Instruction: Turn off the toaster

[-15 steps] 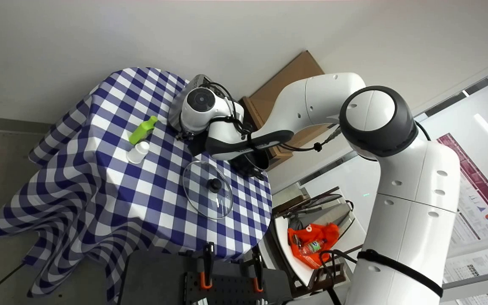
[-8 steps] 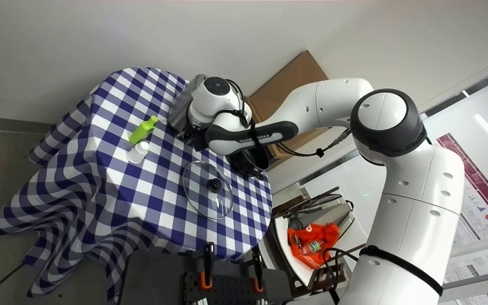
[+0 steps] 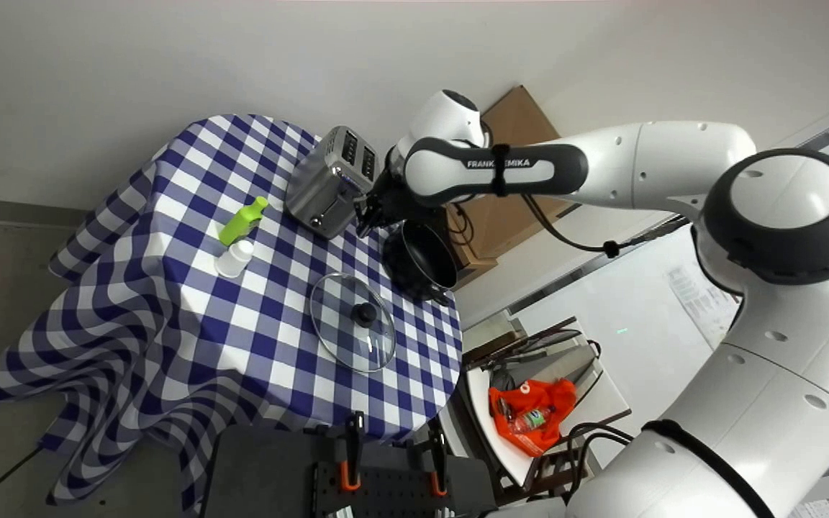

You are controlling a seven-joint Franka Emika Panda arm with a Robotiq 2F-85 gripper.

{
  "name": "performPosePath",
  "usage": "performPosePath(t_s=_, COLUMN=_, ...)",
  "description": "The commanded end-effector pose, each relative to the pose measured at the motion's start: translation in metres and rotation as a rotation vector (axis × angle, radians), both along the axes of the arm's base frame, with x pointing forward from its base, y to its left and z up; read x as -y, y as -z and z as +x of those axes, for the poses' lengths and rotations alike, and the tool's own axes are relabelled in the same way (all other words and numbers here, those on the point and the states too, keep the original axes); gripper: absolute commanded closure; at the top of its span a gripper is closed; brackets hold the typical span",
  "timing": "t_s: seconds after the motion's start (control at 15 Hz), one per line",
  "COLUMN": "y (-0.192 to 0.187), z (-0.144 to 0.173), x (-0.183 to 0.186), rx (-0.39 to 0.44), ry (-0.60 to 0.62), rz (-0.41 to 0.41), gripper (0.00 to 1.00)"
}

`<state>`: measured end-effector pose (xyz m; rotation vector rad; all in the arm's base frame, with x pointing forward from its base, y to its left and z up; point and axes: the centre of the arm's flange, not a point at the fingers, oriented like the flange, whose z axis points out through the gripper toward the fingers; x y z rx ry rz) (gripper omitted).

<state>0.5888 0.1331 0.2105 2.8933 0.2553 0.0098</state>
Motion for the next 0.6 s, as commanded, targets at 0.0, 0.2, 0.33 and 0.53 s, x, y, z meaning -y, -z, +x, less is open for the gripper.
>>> performPosePath(t_s=0.0, y=-0.080, z=-0.044, x=0.001, rx=-0.071, ry=0.144, rz=0.106, gripper=1.00)
performPosePath(t_s=0.2, y=-0.130, z=-0.072, x=0.010, rx=-0.126, ry=0.246, rz=0.213, gripper=1.00)
performPosePath(t_s=0.33, y=-0.158, z=-0.092, x=0.022, rx=-0.158, ry=0.289, rz=0.260, gripper=1.00)
performPosePath(t_s=0.53, y=-0.191, z=-0.124, x=0.047, rx=-0.225, ry=0.326, rz=0.251, gripper=1.00)
